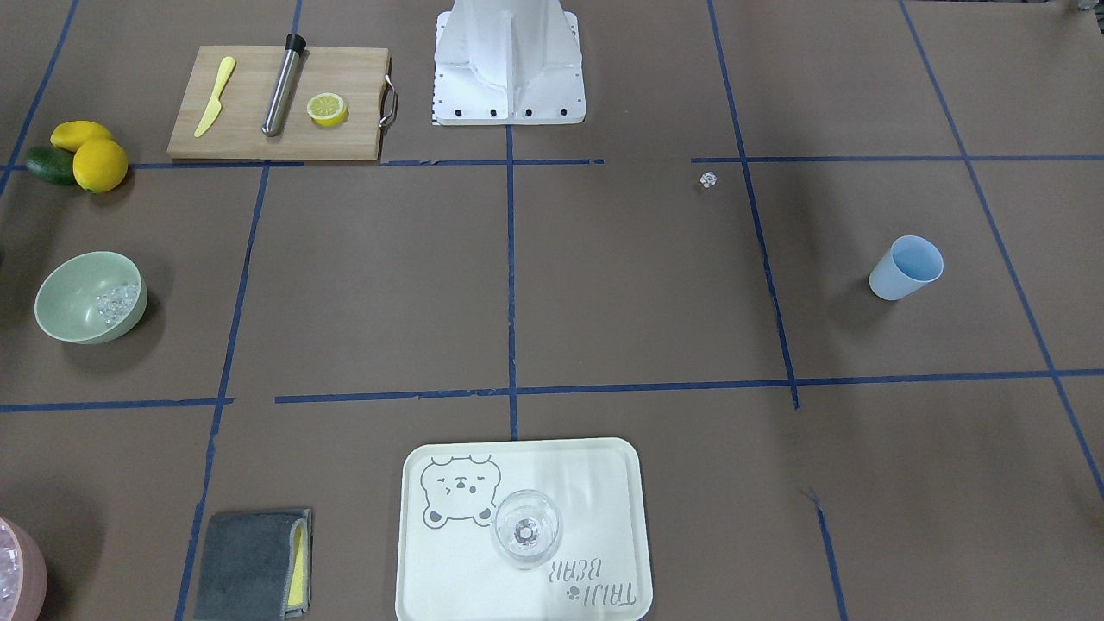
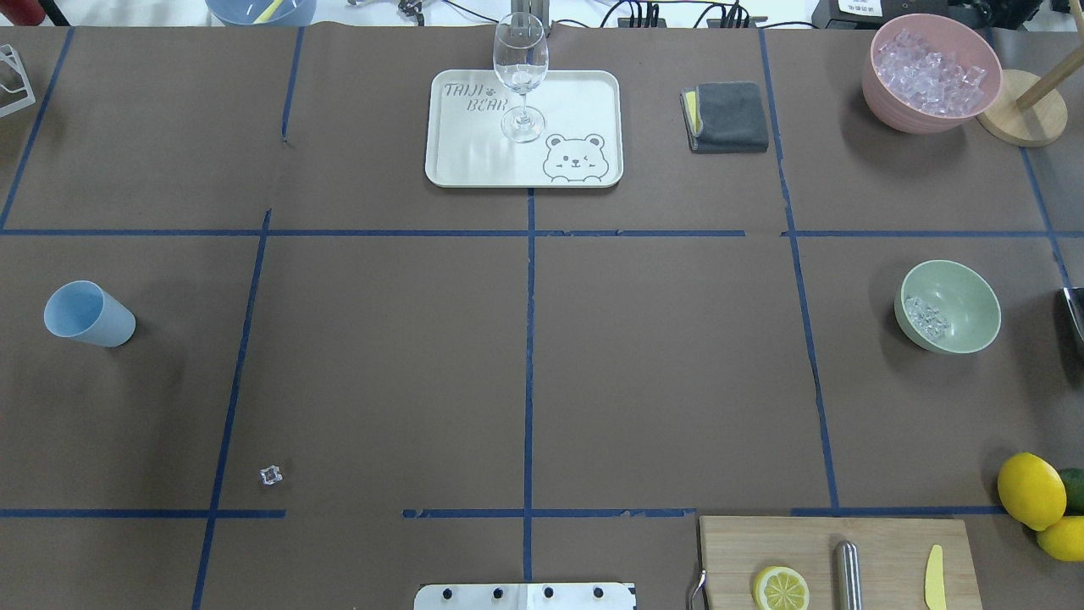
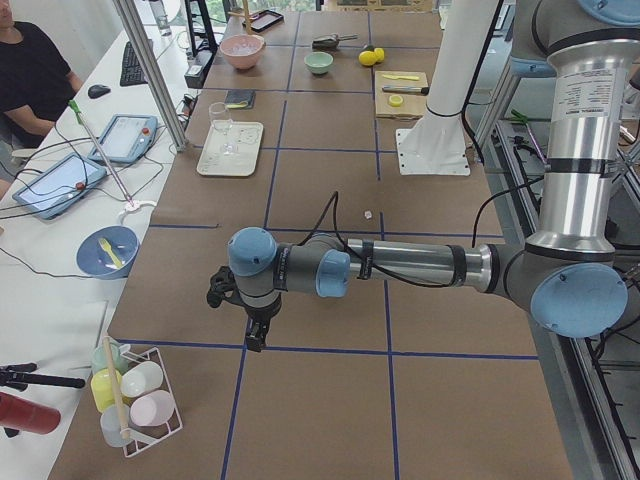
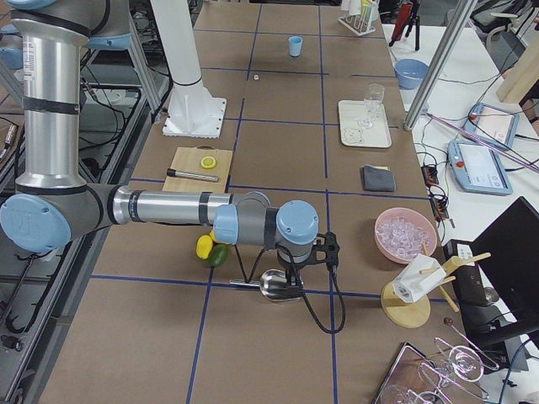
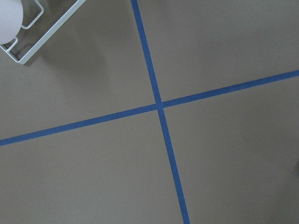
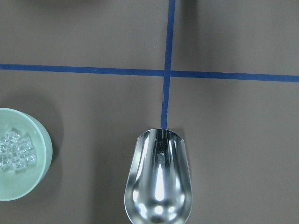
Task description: Pour ice into bowl
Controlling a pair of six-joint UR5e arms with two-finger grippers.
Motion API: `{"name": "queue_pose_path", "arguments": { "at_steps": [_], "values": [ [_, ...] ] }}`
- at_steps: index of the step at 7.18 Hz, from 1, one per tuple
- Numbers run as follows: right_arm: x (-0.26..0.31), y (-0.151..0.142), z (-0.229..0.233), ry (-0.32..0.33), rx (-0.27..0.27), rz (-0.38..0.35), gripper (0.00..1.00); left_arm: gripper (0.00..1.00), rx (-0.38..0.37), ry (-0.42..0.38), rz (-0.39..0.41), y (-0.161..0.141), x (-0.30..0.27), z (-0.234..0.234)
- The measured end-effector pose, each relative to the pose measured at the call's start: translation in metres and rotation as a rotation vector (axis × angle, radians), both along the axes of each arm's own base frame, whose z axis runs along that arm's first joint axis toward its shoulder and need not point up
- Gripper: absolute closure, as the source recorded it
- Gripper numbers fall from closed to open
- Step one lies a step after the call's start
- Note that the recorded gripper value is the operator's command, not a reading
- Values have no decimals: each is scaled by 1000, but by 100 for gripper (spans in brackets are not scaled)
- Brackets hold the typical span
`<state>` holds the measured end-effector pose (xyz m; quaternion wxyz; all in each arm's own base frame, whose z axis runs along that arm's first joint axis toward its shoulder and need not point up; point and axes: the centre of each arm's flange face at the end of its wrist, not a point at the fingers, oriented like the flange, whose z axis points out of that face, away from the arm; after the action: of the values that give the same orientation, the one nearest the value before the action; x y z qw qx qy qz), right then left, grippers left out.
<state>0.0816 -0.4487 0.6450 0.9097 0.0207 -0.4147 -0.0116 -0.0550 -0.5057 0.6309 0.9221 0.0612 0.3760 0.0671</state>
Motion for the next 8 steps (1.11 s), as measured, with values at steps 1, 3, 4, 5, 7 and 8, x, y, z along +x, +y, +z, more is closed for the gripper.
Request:
{"name": "queue_pose_path", "arguments": {
  "at_steps": [1, 3, 4, 5, 7, 8],
  "values": [
    [2, 1, 1, -1, -2, 5, 0, 0, -39, 4, -49, 1, -4, 0],
    [4, 2, 3, -2, -8, 9, 0, 0, -84, 8, -99, 1, -7, 0],
    [5, 3, 7, -2, -15, 13, 0, 0, -89, 8, -105, 2, -8, 1],
    [7, 4, 9, -2, -19, 18, 0, 0, -92, 8, -107, 2, -8, 1],
    [10, 5, 10, -1, -20, 22, 0, 0, -92, 8, -107, 2, -8, 1],
    [10, 5, 9, 1, -17, 21, 0, 0, -92, 8, -107, 2, -8, 1]
  ]
}}
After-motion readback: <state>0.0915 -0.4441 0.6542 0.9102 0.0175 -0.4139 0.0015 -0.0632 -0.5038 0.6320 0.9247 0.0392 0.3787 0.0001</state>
